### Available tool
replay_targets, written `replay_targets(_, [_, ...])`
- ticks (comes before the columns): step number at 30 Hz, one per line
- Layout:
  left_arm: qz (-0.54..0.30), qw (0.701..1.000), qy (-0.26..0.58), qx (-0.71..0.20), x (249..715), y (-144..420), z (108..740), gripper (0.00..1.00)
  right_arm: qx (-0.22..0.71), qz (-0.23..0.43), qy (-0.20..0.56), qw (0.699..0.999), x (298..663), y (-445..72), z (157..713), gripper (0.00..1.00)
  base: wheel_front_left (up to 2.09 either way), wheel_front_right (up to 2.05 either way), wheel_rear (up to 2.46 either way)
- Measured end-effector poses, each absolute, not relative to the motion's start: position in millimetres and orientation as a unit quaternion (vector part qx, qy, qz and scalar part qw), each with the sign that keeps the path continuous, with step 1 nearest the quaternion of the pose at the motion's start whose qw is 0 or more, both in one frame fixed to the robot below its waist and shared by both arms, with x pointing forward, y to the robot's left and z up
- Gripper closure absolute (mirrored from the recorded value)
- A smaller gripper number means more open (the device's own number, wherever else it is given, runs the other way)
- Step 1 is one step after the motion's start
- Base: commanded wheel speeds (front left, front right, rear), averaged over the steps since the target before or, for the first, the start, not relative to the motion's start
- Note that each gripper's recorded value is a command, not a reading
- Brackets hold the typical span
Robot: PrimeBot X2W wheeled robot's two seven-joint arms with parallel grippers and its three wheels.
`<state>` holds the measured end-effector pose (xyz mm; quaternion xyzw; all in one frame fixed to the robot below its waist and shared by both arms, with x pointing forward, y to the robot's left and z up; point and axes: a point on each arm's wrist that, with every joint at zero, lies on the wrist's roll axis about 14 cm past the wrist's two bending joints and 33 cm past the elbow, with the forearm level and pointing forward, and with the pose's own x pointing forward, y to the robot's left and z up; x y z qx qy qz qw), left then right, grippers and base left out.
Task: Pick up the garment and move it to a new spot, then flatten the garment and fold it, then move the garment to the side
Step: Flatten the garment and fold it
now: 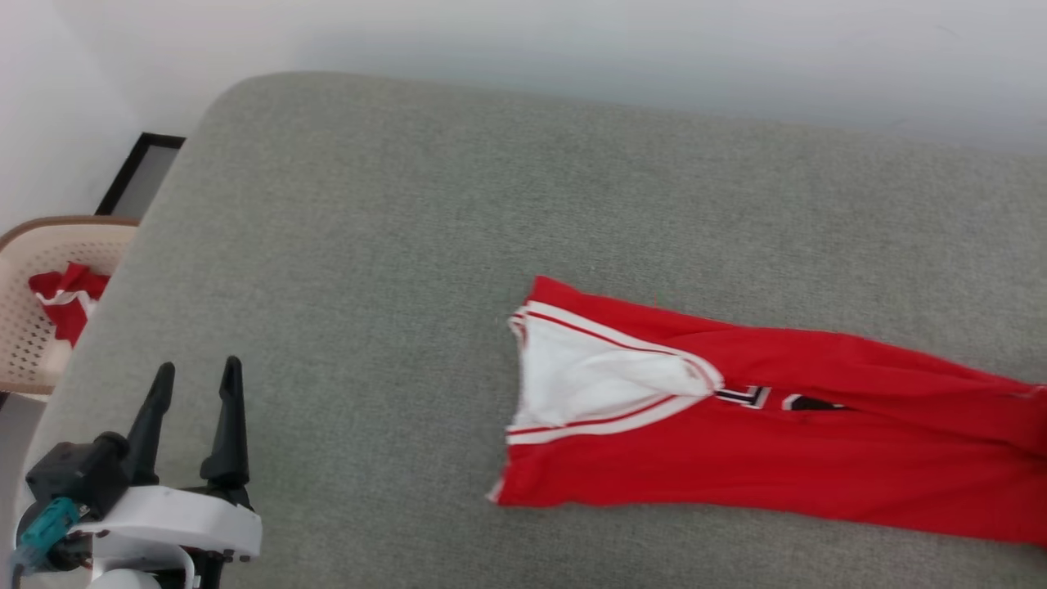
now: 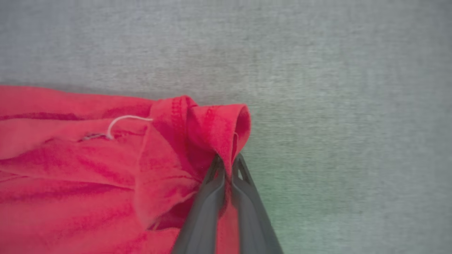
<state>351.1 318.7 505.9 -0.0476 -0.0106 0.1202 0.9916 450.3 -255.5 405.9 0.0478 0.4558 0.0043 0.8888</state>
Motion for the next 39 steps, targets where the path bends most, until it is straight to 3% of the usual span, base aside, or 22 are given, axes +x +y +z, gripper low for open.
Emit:
replay_targets(6, [0.107, 0.993, -0.005, -0.046, 360, 313, 501, 0.0, 0.038, -0.038, 0.453, 0.89, 448, -291, 411, 1.0, 0.0, 0.0, 0.0])
replay_targets(12, [0.103, 0.993, -0.008, -0.049, 365, 311, 501, 0.0, 0.036, -0.018, 0.427, 0.904, 455, -280, 429, 1.0, 0.0, 0.0, 0.0])
replay_targets(23, [0.099, 0.994, -0.017, -0.053, 362, 304, 505, 0.0, 0.074, 0.132, 0.37, 0.917, 455, -165, 479, 1.0, 0.0, 0.0, 0.0])
replay_targets(39, [0.109, 0.992, -0.018, -0.06, 346, 309, 508, 0.0, 0.045, 0.345, 0.363, 0.864, 446, 23, 485, 1.0, 0.0, 0.0, 0.0])
